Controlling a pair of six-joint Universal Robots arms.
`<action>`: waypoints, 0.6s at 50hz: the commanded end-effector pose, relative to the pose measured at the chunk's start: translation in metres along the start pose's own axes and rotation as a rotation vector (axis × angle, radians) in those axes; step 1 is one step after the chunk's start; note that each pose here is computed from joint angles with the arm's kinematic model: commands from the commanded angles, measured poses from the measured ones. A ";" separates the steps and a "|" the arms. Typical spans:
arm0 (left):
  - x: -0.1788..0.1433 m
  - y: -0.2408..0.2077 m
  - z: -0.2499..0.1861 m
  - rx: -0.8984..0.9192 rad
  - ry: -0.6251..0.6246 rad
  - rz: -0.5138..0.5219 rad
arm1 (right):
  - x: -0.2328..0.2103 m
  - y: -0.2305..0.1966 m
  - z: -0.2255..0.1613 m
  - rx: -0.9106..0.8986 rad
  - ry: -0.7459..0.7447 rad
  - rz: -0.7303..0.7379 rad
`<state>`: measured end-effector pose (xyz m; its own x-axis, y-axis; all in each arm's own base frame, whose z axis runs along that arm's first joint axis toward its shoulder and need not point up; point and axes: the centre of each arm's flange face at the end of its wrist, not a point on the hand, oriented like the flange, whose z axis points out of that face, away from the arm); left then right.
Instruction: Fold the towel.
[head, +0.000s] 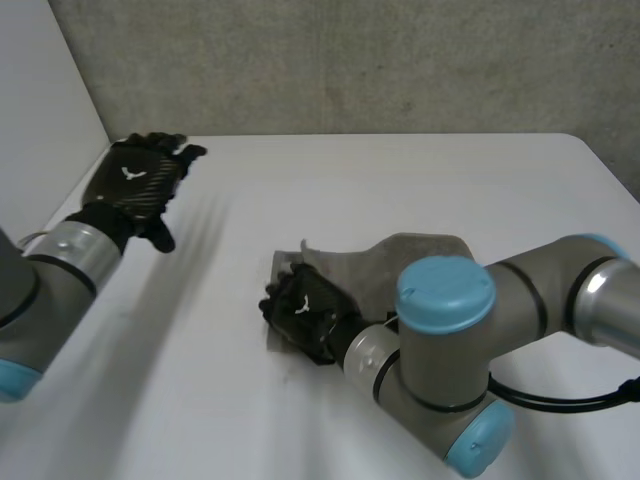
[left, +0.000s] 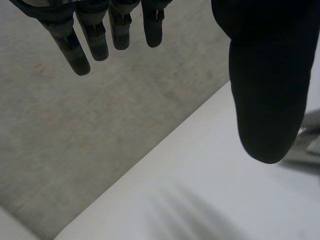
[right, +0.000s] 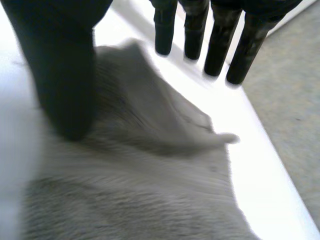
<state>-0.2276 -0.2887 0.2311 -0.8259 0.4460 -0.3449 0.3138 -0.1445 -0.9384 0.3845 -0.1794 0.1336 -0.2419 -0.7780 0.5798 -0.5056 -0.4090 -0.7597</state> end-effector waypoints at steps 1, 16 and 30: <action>0.052 -0.011 0.010 0.045 0.142 -0.067 | 0.082 0.004 -0.038 -0.020 0.209 0.201; 0.141 0.018 0.014 -0.061 0.258 -0.175 | 0.114 0.084 -0.109 -0.225 0.366 0.535; 0.150 0.057 0.010 -0.175 0.203 -0.010 | 0.111 0.129 -0.116 -0.342 0.380 0.420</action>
<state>-0.3445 -0.2376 0.1344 -0.7306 0.6480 -0.2153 0.3090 0.0325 -0.9505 0.1994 -0.2533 0.1395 -0.7536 -0.6026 0.2626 -0.4480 0.1785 -0.8761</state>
